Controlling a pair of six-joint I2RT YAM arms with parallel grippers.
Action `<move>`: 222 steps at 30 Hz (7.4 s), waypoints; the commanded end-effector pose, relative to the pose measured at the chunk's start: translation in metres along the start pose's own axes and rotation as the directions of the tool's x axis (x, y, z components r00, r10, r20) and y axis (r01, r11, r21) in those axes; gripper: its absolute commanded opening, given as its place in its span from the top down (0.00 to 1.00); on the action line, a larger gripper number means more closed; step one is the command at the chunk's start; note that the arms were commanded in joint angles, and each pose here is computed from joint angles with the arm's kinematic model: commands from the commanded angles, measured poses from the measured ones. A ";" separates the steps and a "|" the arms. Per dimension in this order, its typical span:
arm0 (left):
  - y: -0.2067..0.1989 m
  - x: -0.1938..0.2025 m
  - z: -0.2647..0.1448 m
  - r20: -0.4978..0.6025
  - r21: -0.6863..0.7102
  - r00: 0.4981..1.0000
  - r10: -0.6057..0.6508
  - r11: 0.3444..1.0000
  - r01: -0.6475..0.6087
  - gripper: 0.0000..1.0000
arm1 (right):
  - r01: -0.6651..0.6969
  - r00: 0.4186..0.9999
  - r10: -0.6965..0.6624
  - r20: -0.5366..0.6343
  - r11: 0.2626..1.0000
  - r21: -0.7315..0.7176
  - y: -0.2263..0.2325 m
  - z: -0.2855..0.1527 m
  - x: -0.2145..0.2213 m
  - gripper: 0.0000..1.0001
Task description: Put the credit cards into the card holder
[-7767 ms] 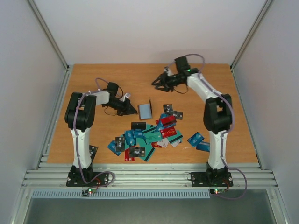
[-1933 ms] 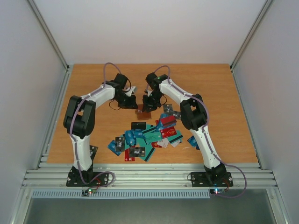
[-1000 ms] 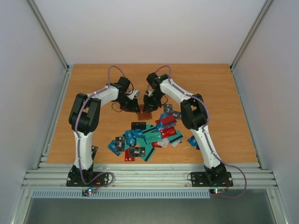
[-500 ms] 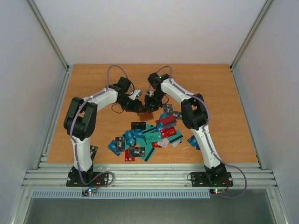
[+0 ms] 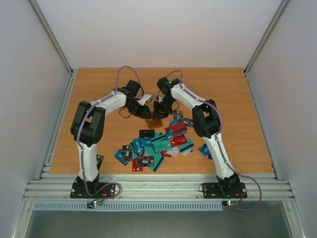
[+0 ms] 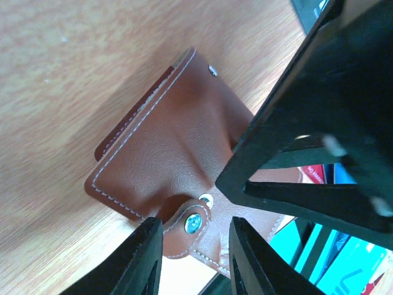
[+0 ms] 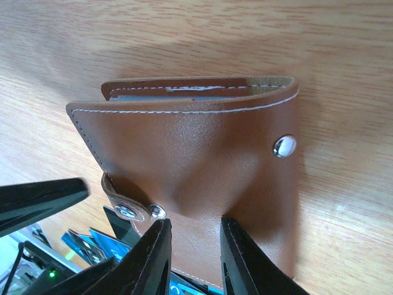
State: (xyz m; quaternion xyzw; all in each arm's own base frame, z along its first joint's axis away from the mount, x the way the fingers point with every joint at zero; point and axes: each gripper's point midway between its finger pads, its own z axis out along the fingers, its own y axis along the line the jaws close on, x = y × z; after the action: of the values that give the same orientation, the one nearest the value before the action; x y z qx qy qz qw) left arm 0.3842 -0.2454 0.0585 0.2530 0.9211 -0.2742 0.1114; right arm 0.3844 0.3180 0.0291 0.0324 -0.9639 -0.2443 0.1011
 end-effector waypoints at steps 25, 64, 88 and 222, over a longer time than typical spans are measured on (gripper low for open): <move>0.001 0.005 0.020 -0.051 0.193 0.998 0.047 0.981 -0.037 0.69 | -0.063 0.990 0.084 -0.116 0.982 0.176 -0.063 0.054 0.019 0.76; 0.013 0.028 0.014 0.008 0.206 0.918 -0.398 0.899 0.388 0.80 | -0.035 0.991 0.053 -0.120 0.988 0.152 -0.045 0.067 0.011 0.77; -0.003 0.011 0.027 -0.003 0.366 0.923 -0.386 0.858 0.360 0.86 | -0.060 0.989 0.077 -0.123 0.988 0.139 -0.043 0.068 0.012 0.78; -0.002 -0.008 0.040 0.052 0.314 0.888 -0.457 0.852 0.420 0.86 | -0.031 0.993 0.035 -0.113 0.999 0.040 -0.017 0.046 0.011 0.80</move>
State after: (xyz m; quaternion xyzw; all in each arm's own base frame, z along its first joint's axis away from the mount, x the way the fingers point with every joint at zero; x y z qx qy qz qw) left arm 0.3895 -0.2574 0.0380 0.0151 0.9006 -0.4306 0.0573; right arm 0.3815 0.3243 0.0299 0.0257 -0.9578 -0.2573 0.1252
